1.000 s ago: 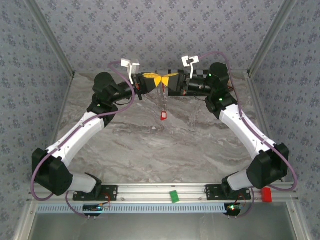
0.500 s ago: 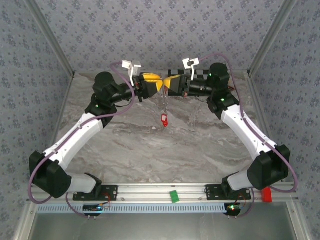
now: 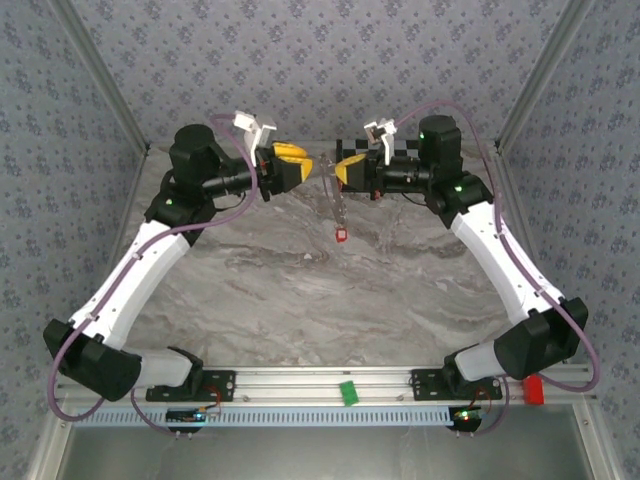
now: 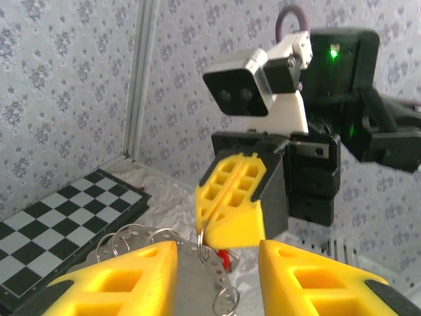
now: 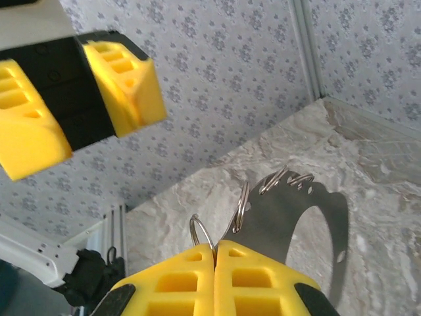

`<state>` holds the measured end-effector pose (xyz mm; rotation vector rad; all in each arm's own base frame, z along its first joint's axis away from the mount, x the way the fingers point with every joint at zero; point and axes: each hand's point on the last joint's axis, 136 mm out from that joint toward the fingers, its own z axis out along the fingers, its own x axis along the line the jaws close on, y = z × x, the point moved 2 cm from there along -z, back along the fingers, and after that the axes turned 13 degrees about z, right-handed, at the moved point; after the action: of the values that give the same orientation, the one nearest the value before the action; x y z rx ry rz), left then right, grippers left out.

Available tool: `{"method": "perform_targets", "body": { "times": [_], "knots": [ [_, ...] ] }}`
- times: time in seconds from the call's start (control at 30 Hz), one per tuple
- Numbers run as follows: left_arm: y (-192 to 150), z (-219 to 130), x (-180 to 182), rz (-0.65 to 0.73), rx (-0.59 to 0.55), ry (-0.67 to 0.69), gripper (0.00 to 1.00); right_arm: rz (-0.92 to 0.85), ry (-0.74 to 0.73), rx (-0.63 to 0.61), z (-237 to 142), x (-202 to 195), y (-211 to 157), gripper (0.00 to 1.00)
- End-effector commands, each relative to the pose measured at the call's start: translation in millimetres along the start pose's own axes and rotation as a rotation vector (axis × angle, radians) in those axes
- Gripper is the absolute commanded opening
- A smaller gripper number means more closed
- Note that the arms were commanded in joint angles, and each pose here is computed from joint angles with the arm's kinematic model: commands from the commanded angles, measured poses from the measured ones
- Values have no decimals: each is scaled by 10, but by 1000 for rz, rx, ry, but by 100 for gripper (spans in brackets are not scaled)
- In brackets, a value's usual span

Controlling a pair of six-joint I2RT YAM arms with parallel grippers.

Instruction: Put the keys on the keyring

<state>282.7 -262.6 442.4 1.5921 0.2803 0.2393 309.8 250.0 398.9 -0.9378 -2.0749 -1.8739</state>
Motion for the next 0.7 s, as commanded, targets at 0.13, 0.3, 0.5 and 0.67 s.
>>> {"method": "perform_targets", "body": {
  "times": [0.13,0.3,0.5,0.67],
  "knots": [
    [-200,-44,-120,61,123,-76,37,-258,-131,139,-40,76,-197,0],
    [-313,-24,-136,49,176,-106,36,-370,-177,212,30,99,-329,0],
    [-436,-21,-173,50,218,-142,31,-494,-228,282,113,117,-427,0],
    [-595,-13,-183,58,288,-150,31,-535,-231,300,139,144,-442,0]
  ]
}}
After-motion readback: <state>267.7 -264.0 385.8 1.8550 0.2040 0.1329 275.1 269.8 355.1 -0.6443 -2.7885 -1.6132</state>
